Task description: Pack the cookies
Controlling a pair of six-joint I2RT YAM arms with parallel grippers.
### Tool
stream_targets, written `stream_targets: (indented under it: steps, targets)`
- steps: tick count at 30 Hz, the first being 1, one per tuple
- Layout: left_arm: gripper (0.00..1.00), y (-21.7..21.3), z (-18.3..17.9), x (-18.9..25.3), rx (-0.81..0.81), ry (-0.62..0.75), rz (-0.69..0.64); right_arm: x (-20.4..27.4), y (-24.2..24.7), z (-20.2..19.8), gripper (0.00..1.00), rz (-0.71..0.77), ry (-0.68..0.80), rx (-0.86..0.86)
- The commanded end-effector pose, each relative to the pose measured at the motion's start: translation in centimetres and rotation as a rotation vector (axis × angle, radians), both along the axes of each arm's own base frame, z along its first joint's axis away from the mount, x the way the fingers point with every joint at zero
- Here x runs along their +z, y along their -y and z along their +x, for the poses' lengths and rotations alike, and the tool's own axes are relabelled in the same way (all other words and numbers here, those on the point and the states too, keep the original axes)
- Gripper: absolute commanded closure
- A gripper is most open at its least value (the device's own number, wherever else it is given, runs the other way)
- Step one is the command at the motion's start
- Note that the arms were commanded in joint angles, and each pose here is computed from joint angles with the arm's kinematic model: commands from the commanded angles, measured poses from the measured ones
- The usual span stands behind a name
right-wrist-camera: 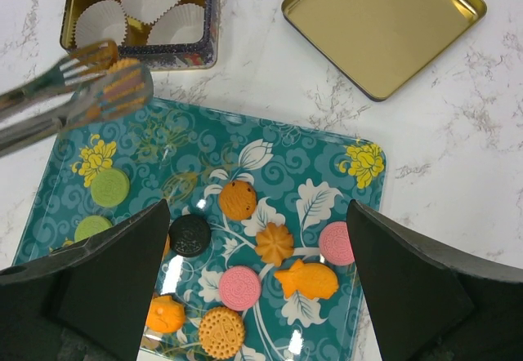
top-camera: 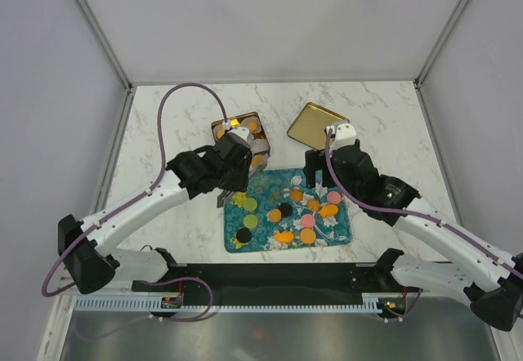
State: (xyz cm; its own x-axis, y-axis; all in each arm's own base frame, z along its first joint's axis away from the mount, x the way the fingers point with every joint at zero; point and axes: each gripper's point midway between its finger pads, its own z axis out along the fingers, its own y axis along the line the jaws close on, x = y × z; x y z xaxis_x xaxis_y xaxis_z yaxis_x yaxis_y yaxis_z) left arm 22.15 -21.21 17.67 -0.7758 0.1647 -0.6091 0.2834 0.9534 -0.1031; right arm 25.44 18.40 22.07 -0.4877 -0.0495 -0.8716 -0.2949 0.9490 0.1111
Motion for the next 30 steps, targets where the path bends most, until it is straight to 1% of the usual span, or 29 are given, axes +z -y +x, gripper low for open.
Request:
stream_targets:
  steps: [1,3,4,8,14,20,30]
  targets:
    - [0.54,-0.2,3.4,3.4,0.028,0.103,-0.002,1.5,0.2,0.3,0.02,0.025,0.038,-0.013]
    - [0.54,-1.0,5.2,3.5,0.055,0.114,0.031,1.4,0.2,0.3,0.02,0.02,0.035,-0.014]
    - [0.54,-1.0,6.1,4.2,0.065,0.128,0.027,1.5,0.2,0.3,0.02,0.024,0.037,-0.014]
    - [0.54,-2.9,9.8,4.1,0.123,0.122,0.058,1.5,0.3,0.2,0.02,0.024,0.037,-0.013]
    - [0.54,-3.2,13.2,2.2,0.145,0.083,0.069,1.5,0.4,0.1,0.02,0.022,0.038,-0.013]
    - [0.53,-2.6,14.9,0.2,0.139,0.048,0.078,1.6,0.3,0.0,0.02,0.029,0.037,-0.008]
    - [0.51,-2.6,15.6,-1.5,0.148,0.023,0.109,1.4,0.5,-0.2,0.02,0.029,0.034,-0.011]
